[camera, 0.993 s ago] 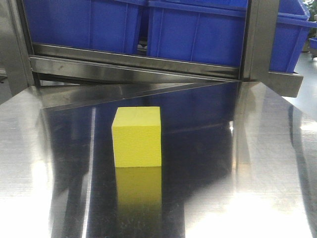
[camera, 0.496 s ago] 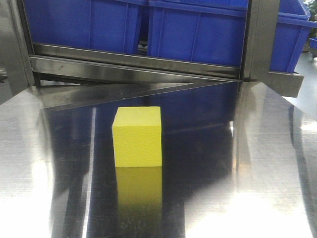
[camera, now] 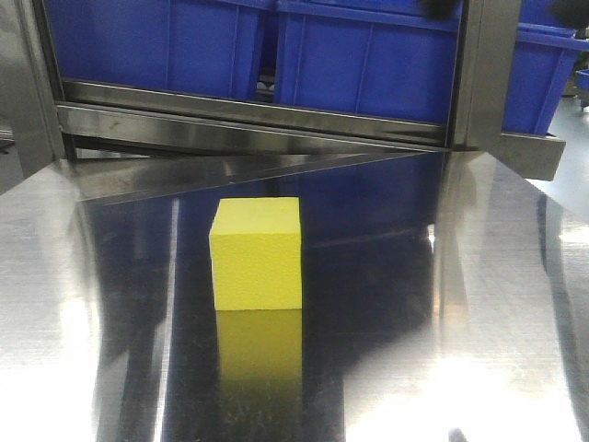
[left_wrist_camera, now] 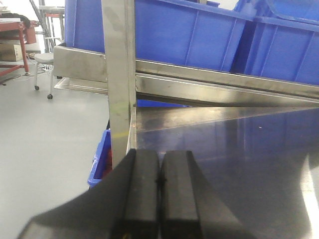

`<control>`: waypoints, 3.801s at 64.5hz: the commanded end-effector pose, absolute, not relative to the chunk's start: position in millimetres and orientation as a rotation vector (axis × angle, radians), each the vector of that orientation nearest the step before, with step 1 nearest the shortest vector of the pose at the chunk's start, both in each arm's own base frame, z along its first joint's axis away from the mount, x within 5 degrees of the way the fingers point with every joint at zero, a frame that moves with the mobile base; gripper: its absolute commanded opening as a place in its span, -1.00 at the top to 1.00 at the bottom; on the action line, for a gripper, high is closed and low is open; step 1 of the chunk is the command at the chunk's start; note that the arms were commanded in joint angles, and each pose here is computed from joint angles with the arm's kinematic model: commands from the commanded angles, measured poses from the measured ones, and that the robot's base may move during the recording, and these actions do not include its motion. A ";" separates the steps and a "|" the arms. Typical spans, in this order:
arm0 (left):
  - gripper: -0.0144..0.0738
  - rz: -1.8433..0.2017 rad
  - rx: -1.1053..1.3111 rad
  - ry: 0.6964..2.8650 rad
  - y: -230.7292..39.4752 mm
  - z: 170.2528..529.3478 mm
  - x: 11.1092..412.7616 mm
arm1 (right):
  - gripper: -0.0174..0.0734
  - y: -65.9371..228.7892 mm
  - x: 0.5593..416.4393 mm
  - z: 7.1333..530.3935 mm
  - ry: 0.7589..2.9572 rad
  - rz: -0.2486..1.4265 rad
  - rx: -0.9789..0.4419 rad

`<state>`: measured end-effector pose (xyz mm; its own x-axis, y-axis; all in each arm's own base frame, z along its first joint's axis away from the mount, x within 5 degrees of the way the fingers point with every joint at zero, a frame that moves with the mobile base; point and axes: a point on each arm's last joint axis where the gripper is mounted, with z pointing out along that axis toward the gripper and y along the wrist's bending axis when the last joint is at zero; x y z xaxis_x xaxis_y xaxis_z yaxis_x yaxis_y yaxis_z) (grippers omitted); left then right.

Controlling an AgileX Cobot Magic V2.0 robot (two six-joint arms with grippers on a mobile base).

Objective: Place yellow foam block on left shelf second layer
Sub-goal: 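Lower the open right gripper over the yellow foam cube and close, then lift the yellow foam cube off the table with the right gripper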

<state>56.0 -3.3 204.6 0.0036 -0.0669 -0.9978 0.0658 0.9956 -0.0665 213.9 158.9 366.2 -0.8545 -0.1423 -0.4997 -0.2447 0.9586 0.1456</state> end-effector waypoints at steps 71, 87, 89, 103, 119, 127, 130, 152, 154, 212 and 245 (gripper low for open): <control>0.36 -0.128 0.004 1.510 -4.7 203.3 57.4 | -0.76 304.2 257.9 309.8 2.688 0.214 -0.196; 0.36 -0.128 0.004 1.510 -4.7 203.3 57.4 | -0.76 303.7 265.5 292.7 2.719 0.172 -0.177; 0.36 -0.128 0.004 1.510 -4.7 203.3 57.4 | -0.76 303.3 265.8 289.2 2.727 0.161 -0.177; 0.36 -0.128 0.004 1.510 -4.7 203.3 57.4 | -0.76 303.3 268.9 264.4 2.762 0.121 -0.186; 0.36 -0.128 0.004 1.510 -4.7 203.3 57.4 | -0.75 309.2 269.8 247.4 2.757 0.208 -0.189; 0.36 -0.127 0.003 1.516 -4.7 202.8 57.4 | -0.67 306.7 274.3 248.1 2.748 0.216 -0.174; 0.36 -0.127 0.003 1.516 -4.7 202.8 57.4 | -0.57 305.5 276.3 249.2 2.741 0.225 -0.166; 0.36 -0.128 0.004 1.510 -4.7 203.3 57.4 | 0.00 289.1 289.5 286.4 2.575 0.348 -0.199; 0.36 -0.127 0.003 1.516 -4.7 202.8 57.4 | 0.00 284.8 291.0 294.3 2.542 0.355 -0.220; 0.36 -0.128 0.004 1.510 -4.7 203.3 57.4 | 0.00 8.3 131.9 316.9 2.195 -0.049 0.000; 0.36 -0.128 0.004 1.510 -4.7 203.3 57.4 | 0.00 -13.4 13.5 344.8 1.595 0.063 0.031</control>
